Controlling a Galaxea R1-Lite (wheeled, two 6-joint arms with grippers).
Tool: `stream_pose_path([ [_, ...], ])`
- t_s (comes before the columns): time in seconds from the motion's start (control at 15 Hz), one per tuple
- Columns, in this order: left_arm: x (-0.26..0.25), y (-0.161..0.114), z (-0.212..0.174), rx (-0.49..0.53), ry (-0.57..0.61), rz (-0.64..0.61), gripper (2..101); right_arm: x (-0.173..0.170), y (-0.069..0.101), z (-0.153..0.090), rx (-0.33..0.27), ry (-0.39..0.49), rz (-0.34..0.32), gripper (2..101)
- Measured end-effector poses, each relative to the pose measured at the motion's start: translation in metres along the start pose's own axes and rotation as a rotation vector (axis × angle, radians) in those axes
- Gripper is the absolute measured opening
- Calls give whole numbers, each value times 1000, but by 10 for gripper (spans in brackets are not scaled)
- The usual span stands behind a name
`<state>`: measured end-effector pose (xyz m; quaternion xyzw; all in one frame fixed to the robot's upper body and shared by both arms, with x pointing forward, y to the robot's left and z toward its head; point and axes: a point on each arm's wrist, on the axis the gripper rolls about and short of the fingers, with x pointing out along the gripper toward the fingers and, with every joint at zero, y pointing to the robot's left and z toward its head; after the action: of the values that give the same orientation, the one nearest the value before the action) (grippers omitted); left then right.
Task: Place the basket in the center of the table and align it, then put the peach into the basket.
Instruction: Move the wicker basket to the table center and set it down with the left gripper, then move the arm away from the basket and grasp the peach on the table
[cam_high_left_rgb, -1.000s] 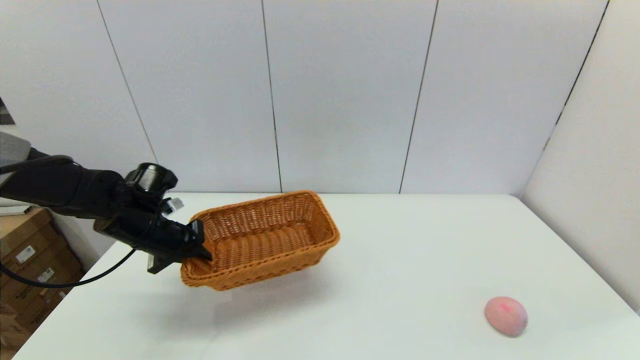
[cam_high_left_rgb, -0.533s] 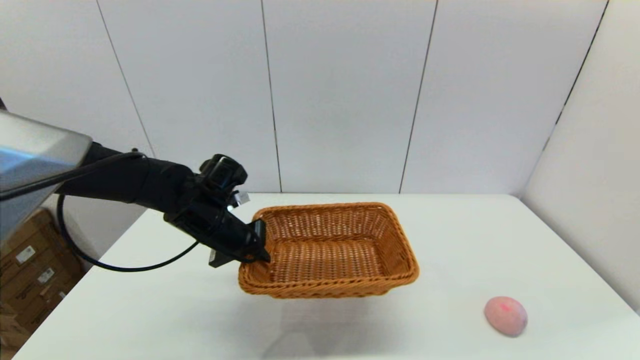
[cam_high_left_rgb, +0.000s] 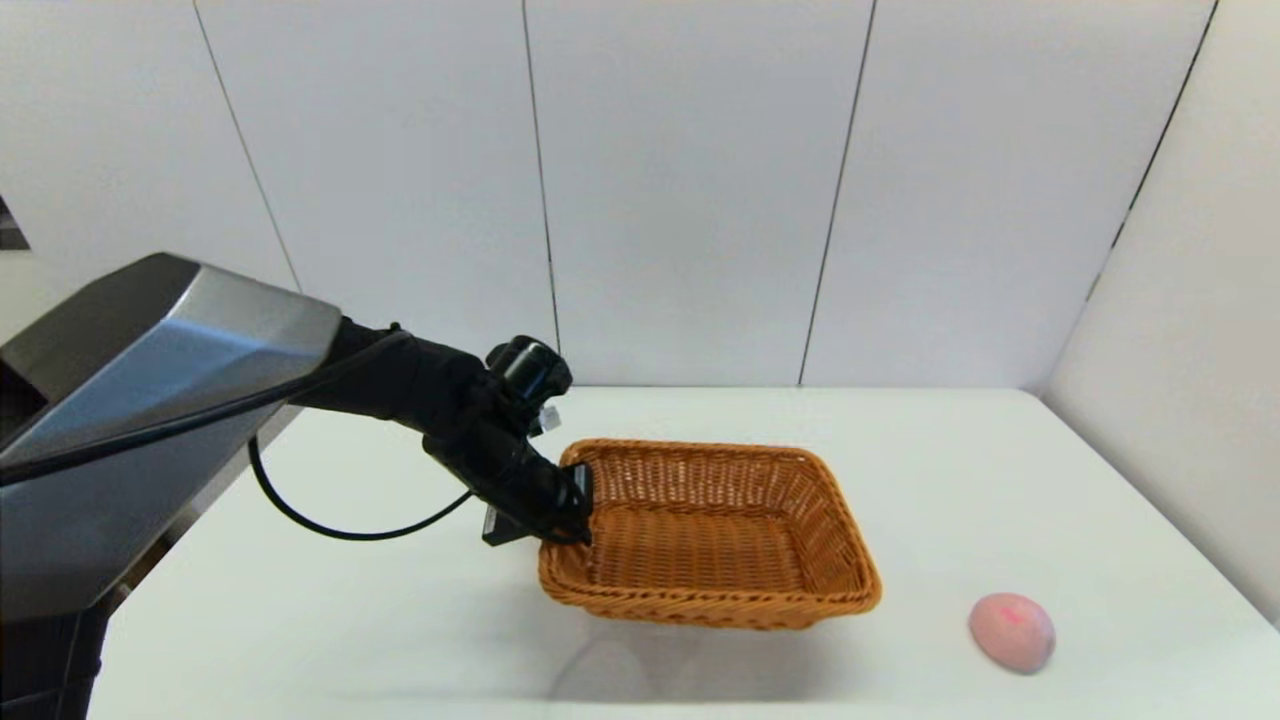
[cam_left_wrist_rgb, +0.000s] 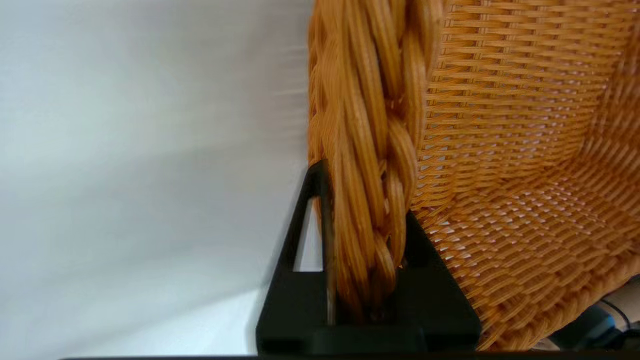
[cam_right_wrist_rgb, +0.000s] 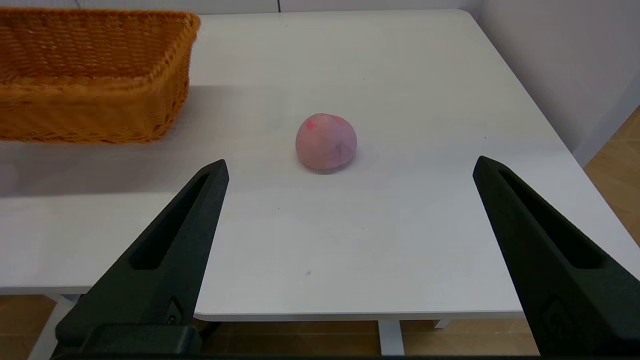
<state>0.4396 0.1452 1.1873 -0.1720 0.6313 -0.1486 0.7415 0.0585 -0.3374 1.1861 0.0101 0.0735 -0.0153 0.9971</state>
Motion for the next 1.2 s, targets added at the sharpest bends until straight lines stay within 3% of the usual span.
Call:
stream_pose_path([
  [0.2, 11, 3, 1, -11, 21, 12, 445, 0, 0, 0, 0, 0, 0, 971],
  [0.47, 0, 2, 4, -7, -5, 2, 657, 0, 0, 0, 0, 0, 0, 971],
  [0.67, -52, 14, 14, 3, -101, 1, 760, 0, 0, 0, 0, 0, 0, 971],
  [0.87, -124, 36, 4, 34, -199, 100, 827, 0, 0, 0, 1, 0, 0, 971],
  [1.2, -214, 62, -68, 53, -359, 200, 896, 0, 0, 0, 1, 0, 1, 971],
])
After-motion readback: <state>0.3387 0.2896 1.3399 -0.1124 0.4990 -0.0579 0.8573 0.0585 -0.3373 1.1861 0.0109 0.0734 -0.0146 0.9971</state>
